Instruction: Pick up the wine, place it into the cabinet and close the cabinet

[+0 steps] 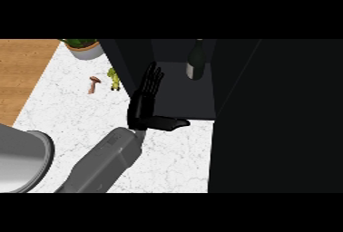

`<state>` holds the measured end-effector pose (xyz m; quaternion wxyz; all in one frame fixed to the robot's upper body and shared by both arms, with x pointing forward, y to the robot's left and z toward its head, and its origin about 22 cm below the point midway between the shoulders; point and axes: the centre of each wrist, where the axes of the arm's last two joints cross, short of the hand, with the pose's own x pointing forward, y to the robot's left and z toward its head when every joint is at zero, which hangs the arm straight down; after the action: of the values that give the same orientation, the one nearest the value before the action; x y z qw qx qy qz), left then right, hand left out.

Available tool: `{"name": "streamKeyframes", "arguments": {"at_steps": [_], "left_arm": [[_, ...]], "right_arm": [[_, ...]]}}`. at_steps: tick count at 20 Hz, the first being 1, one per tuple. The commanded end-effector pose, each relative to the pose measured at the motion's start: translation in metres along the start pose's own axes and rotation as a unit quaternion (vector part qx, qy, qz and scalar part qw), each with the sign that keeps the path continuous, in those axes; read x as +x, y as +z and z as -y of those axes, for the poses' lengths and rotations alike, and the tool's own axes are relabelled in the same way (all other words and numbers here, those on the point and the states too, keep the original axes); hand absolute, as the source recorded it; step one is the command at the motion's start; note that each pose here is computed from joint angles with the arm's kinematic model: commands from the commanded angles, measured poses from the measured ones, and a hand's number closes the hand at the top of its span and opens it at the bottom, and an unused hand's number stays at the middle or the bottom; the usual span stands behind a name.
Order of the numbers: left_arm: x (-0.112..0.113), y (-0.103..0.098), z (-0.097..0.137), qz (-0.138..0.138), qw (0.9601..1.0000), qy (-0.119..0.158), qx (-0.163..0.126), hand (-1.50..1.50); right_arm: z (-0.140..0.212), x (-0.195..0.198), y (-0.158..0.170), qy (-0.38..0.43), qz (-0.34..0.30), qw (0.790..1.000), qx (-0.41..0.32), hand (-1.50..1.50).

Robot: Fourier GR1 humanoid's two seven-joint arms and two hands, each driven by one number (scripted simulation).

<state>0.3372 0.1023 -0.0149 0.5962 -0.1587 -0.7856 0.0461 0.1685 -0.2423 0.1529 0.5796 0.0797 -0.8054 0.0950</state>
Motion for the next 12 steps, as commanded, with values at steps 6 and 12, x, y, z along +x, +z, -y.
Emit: {"name": "streamKeyframes", "arguments": {"at_steps": [6, 12], "left_arm": [[0.076, 0.072, -0.012, 0.006, 0.9996, 0.012, -0.026, -1.5], [0.101, 0.105, -0.002, 0.023, 0.9996, 0.009, -0.014, -1.5]], "right_arm": [[-0.007, 0.005, 0.002, 0.001, 0.008, 1.0, -0.001, -1.5], [-0.009, 0.003, -0.012, 0.018, 0.009, 0.999, 0.033, -1.5]]}}
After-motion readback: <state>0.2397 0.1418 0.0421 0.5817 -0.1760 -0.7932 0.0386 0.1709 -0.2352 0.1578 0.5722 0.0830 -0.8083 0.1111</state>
